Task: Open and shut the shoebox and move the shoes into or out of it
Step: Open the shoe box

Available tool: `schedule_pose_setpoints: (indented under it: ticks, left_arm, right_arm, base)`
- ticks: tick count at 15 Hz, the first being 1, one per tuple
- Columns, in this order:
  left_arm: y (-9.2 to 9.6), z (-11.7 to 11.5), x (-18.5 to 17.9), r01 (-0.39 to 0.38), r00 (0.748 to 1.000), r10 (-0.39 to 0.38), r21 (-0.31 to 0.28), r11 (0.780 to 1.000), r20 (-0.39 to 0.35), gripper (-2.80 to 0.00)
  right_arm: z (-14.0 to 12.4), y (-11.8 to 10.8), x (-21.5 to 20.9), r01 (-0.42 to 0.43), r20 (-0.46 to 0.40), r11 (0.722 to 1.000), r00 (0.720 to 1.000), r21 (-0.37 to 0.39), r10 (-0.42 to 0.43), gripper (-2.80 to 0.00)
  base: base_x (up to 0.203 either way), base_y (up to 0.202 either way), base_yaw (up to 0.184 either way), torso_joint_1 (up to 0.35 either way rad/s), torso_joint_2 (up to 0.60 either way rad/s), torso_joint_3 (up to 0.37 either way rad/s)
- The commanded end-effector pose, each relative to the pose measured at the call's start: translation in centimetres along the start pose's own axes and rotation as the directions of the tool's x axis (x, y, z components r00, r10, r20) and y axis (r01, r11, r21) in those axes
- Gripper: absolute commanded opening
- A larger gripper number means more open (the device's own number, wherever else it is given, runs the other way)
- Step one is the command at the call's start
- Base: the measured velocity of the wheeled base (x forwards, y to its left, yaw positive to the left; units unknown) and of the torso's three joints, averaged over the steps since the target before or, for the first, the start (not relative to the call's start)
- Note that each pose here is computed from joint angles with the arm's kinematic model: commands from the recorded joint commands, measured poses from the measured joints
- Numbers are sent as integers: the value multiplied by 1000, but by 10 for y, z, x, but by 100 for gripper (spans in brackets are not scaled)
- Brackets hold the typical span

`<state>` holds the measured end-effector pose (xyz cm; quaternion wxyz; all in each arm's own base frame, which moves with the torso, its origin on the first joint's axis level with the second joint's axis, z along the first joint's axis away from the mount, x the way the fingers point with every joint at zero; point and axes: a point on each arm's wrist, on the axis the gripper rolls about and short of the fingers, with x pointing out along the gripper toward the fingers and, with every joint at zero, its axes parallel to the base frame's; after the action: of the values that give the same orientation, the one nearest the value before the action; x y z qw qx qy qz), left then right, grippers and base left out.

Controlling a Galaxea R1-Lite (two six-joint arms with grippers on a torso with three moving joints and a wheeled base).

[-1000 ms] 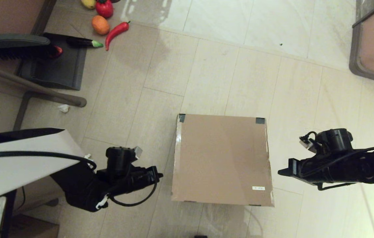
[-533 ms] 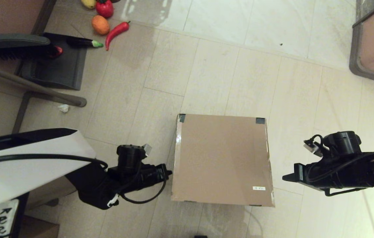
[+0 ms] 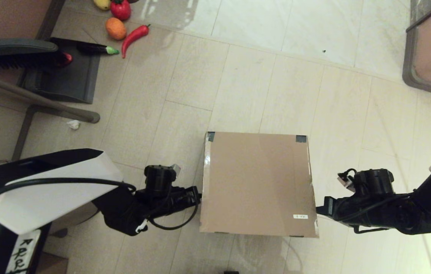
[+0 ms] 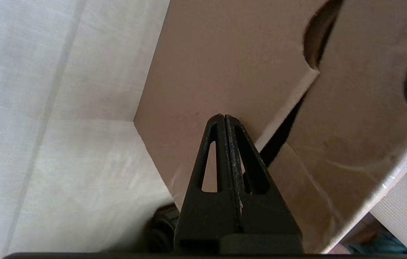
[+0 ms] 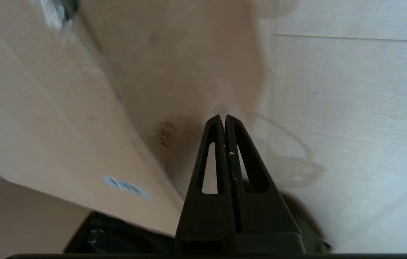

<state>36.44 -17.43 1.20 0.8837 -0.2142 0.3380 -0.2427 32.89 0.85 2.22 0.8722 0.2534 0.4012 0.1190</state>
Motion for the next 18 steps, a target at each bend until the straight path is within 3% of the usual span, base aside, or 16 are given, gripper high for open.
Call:
schedule_pose_setpoints:
  ticks: [1,5,11,18]
  left_arm:
    - [-10,-4,5,20,1000,-21,-13,1000,-13,-280]
    - [-19,-6,3,34,999,-34,-11,999,-24,-280]
    - [-35,3,-36,37,999,-37,-15,999,-21,-280]
    - [-48,-5,-91,39,999,-41,-75,996,-31,-280]
  right_arm:
    - [-10,-4,16,-2,-31,1000,1000,19,3,-280]
    - [-11,4,27,-60,36,993,998,104,56,-280]
    - [-22,15,-10,-77,33,989,997,130,73,-280]
    - [-43,28,-56,-137,3,980,990,145,138,-280]
  base:
    - [0,0,0,0,0,0]
    - [0,0,0,0,0,0]
    - [0,0,0,0,0,0]
    - [0,0,0,0,0,0]
